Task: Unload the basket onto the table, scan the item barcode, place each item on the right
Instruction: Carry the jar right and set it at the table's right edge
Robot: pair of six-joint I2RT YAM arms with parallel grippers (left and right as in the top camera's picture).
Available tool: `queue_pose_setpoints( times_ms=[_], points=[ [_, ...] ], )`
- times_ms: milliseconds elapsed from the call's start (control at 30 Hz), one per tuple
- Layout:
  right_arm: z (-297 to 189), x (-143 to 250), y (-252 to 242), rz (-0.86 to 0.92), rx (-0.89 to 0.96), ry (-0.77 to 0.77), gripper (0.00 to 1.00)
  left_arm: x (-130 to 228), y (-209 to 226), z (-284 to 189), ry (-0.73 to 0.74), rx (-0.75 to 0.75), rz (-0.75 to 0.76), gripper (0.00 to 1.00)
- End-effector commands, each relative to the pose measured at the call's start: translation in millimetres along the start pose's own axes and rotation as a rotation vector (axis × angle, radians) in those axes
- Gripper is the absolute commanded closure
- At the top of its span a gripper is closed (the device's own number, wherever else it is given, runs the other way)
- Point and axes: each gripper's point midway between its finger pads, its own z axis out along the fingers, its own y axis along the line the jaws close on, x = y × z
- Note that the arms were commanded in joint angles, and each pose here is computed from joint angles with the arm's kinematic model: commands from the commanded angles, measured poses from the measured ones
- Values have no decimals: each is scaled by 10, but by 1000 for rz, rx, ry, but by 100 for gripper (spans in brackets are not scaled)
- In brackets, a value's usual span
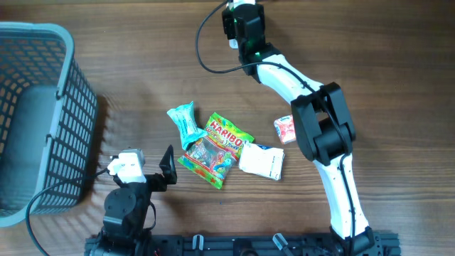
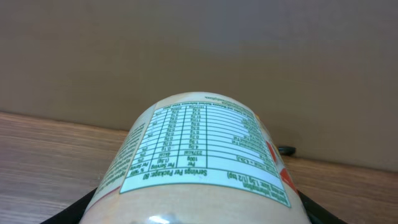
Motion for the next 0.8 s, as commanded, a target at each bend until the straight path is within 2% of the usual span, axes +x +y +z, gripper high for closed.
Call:
queue_pose_setpoints(
  times_ms=[0, 100, 167, 267, 300, 400, 467, 500, 567, 633, 700, 733, 767],
  points=[
    [-27, -265, -21, 3, 15, -42, 39, 4, 3, 4, -2, 2, 13, 0],
    [-273, -547, -245, 16, 58, 19, 41, 5, 3, 4, -2, 2, 13, 0],
    [-508, -745, -655, 60, 139, 72, 44, 5, 3, 4, -2, 2, 13, 0],
    [-995, -809, -1649, 212, 266, 227, 45, 4, 3, 4, -2, 2, 13, 0],
    [-1145, -685, -2031, 263, 279, 309, 44, 5, 3, 4, -2, 2, 13, 0],
    [-1532, 74, -3126, 441, 373, 571, 44, 5, 3, 4, -2, 2, 13, 0],
    [-1772, 455, -3646, 527, 441, 673, 42, 5, 3, 4, -2, 2, 13, 0],
    [-2028, 787, -4050, 623, 481, 751, 41, 5, 3, 4, -2, 2, 13, 0],
    [-2268, 1193, -4399, 731, 525, 822, 41, 5, 3, 4, -2, 2, 13, 0],
    [-2629, 1728, -4687, 942, 554, 924, 42, 4, 3, 4, -2, 2, 13, 0],
    [-2809, 1964, -4800, 1030, 562, 966, 41, 5, 3, 4, -2, 2, 13, 0],
    [-2885, 2044, -4849, 1051, 575, 982, 37, 5, 3, 4, -2, 2, 13, 0],
    [-2999, 2114, -4917, 1062, 606, 1001, 24, 4, 3, 4, -2, 2, 13, 0]
  ],
)
